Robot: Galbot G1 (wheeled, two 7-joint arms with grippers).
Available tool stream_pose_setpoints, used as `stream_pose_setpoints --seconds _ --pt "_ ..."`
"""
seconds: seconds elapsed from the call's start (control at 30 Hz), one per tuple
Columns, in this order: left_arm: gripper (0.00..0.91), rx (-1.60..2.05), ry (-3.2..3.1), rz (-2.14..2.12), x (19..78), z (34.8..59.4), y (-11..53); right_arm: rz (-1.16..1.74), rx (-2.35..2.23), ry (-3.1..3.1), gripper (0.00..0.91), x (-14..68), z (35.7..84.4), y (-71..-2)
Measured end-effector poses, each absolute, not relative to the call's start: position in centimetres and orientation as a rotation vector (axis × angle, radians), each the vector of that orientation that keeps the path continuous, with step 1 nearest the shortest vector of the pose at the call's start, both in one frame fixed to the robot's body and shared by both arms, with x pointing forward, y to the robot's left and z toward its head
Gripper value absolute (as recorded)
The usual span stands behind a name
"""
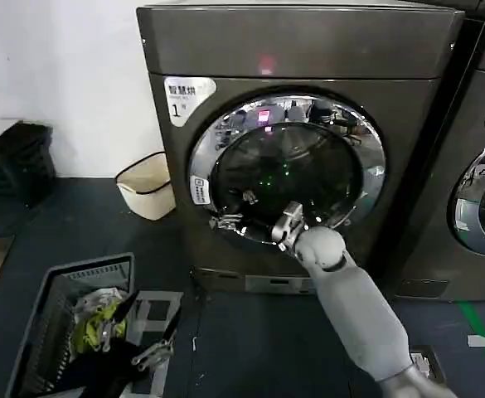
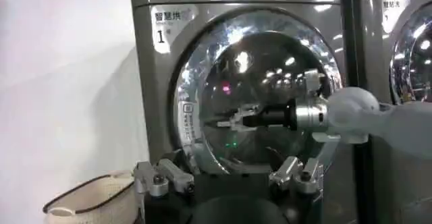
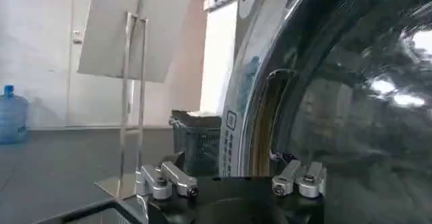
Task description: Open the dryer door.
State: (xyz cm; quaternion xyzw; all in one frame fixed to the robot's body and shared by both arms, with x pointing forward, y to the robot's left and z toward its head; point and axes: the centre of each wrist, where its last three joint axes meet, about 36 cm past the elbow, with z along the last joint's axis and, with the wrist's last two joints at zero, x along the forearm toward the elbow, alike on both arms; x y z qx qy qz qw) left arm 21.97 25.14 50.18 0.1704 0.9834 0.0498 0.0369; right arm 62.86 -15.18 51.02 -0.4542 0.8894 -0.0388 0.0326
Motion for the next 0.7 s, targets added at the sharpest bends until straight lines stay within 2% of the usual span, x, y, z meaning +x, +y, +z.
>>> stream_pose_setpoints --seconds 0.57,0.7 --pt "0.907 0.577 3.012 0.163 22.5 49.7 25.3 -0.043 -1.518 2.735 0.907 65.6 52.0 -12.4" --pt "0.907 0.612 3.058 0.146 22.4 50.3 25.2 -0.029 -1.601 2.692 0.907 65.6 52.1 -12.6"
